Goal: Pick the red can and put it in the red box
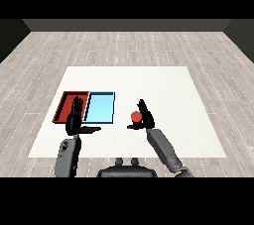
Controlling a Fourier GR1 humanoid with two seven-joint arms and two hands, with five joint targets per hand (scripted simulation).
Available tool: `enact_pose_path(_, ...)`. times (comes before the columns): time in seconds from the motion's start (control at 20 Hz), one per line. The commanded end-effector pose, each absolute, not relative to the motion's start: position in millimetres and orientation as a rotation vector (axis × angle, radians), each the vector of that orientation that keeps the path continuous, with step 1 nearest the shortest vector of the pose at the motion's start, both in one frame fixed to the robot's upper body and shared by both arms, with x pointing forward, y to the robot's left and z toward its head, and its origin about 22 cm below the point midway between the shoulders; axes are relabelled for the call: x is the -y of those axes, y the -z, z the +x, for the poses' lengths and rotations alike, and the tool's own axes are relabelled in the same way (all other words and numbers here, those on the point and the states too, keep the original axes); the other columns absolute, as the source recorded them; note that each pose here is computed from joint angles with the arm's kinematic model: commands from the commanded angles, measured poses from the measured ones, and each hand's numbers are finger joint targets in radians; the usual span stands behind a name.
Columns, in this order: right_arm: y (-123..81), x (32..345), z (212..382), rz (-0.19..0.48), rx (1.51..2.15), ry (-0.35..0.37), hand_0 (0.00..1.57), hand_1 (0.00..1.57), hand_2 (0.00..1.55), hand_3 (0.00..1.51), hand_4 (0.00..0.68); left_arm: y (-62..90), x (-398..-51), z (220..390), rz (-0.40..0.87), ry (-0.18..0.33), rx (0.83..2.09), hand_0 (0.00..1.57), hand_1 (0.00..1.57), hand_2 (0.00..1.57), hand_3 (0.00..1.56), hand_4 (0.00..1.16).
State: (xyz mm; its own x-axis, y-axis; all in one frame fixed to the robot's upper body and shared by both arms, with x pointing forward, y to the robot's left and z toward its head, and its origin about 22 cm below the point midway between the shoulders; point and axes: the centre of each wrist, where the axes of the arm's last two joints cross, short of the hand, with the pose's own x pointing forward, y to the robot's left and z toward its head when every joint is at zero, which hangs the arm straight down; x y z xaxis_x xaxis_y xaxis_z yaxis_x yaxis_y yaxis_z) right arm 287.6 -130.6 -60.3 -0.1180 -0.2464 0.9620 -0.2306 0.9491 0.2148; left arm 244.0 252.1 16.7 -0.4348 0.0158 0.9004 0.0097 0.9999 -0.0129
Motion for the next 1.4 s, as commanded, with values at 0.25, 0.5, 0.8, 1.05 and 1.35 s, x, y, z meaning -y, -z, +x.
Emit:
enact_pose_path(0.25,49.7,123.4,291.3,0.142,1.639,0.032,1.57,1.57,1.52,1.47,0.582,-4.7,-253.8,247.9,-0.018,0.006,2.023,0.00,0.00,0.00,0.00,0.00)
enact_pose_path(0.5,70.8,140.2,305.1,0.067,1.551,-0.005,1.57,1.57,1.49,1.44,0.570,-20.2,-258.0,245.2,0.009,0.015,2.049,0.00,0.00,0.00,0.00,0.00)
enact_pose_path(0.8,55.2,144.2,296.2,0.049,1.566,-0.021,1.57,1.57,1.49,1.43,0.575,-16.8,-256.1,247.8,0.001,0.004,2.041,0.00,0.00,0.00,0.00,0.00)
enact_pose_path(1.05,51.0,137.9,295.8,0.062,1.558,-0.014,1.57,1.57,1.49,1.43,0.582,-27.8,-239.1,245.6,-0.023,-0.007,2.029,0.00,0.00,0.00,0.00,0.00)
enact_pose_path(1.35,33.3,132.6,306.5,0.031,1.608,0.004,1.57,1.57,1.48,1.41,0.595,0.3,-260.6,244.9,-0.016,0.003,2.016,0.00,0.00,0.00,0.00,0.00)
